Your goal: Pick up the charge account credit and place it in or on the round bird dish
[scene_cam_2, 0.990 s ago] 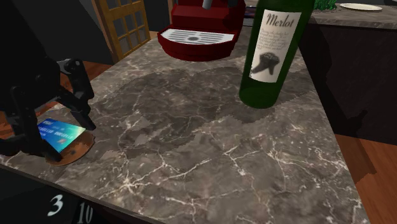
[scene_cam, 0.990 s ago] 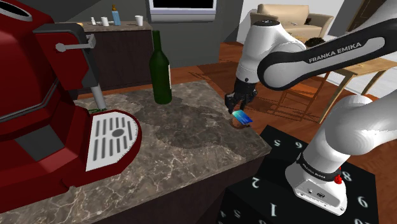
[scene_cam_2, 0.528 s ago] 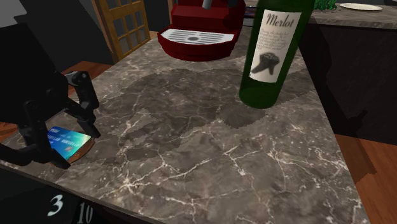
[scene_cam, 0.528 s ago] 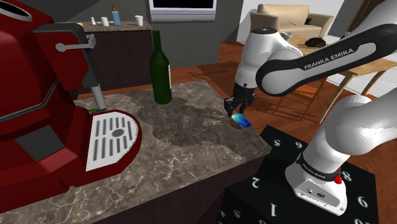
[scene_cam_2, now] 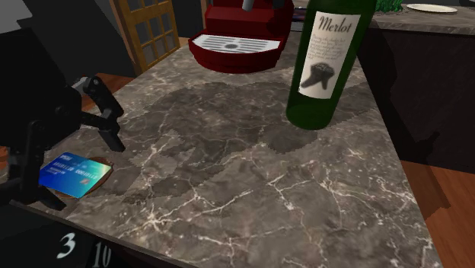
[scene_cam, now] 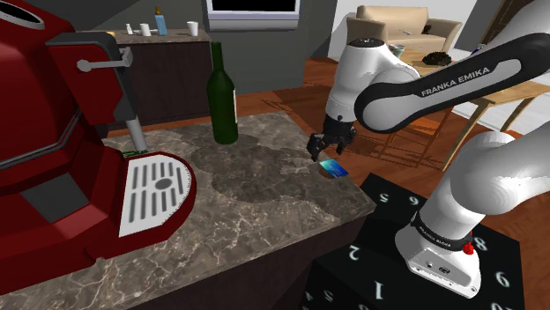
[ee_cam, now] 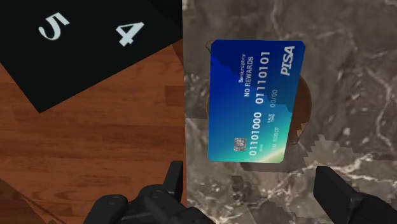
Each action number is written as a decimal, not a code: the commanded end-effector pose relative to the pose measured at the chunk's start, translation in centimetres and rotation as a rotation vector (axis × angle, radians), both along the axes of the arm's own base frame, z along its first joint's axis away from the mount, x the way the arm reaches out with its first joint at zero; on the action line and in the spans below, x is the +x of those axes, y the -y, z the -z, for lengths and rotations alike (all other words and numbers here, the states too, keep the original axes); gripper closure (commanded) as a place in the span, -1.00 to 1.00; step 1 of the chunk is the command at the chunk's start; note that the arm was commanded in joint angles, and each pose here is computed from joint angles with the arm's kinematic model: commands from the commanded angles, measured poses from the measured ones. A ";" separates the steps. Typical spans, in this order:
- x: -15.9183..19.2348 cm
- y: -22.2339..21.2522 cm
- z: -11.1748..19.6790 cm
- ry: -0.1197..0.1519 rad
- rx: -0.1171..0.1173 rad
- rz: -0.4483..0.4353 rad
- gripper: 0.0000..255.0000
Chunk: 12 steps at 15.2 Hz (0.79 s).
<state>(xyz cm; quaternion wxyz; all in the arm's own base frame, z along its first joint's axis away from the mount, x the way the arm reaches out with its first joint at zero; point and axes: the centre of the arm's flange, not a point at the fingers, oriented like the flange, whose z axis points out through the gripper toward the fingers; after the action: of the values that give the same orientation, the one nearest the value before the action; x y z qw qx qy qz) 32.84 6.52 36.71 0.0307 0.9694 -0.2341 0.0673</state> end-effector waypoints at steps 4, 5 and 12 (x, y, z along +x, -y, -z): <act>-0.5 -0.4 -3.9 0.000 0.000 0.000 -1.00; -0.6 -0.5 -4.9 0.000 0.000 0.000 -1.00; -0.6 -0.5 -4.9 0.000 0.000 0.000 -1.00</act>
<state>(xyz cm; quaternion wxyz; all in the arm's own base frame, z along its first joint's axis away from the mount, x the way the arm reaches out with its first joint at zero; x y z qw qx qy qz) 32.25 6.98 41.64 0.0307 0.9694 -0.2341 0.0673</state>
